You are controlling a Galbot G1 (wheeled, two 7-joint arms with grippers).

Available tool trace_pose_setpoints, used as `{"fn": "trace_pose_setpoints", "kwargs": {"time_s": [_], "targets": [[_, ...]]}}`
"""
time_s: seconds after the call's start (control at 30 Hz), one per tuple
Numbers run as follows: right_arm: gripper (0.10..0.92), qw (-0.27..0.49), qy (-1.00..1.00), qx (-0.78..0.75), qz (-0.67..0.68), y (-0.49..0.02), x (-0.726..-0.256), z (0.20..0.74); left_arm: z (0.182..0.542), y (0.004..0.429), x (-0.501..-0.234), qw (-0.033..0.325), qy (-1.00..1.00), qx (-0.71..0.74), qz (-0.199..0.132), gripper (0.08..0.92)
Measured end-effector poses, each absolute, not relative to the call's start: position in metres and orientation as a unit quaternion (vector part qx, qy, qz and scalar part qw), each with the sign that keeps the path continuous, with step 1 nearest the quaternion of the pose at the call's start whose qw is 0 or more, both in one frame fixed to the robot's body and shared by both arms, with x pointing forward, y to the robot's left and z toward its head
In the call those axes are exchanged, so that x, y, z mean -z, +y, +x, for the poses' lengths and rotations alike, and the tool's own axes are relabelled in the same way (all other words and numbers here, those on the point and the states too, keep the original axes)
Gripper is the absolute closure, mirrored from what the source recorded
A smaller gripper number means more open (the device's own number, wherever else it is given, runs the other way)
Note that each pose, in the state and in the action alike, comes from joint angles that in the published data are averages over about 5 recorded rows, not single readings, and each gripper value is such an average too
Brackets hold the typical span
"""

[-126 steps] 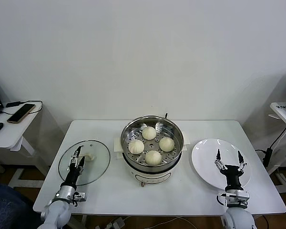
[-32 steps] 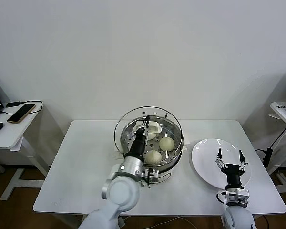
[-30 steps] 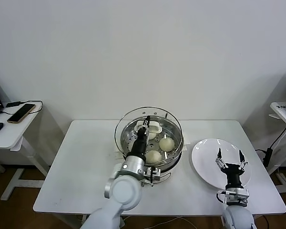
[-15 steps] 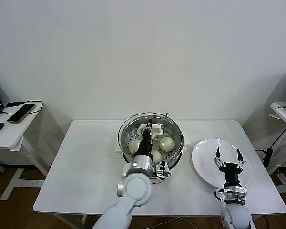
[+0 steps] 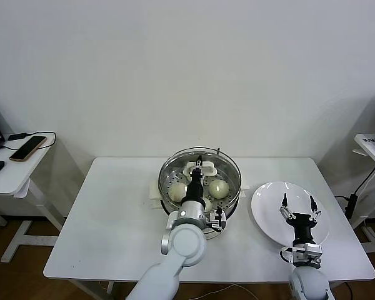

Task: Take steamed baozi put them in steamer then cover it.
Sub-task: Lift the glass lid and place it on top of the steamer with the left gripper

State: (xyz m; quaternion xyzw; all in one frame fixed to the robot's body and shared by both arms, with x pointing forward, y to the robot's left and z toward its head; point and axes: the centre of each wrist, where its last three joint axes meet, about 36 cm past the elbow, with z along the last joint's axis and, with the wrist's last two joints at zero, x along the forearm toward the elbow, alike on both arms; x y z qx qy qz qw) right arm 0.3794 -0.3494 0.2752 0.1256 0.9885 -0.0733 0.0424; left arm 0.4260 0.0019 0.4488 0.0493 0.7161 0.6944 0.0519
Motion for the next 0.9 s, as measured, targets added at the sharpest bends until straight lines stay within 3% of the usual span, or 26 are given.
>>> {"fn": "trace_pose_setpoints", "kwargs": {"time_s": [0.9], "targets": [[0.200, 0.046, 0.988, 0.072, 0.126, -0.347, -0.276, 0.386, 0.436, 0.001, -0.428, 0.040, 0.709, -0.702, 0.049, 0.810]]}}
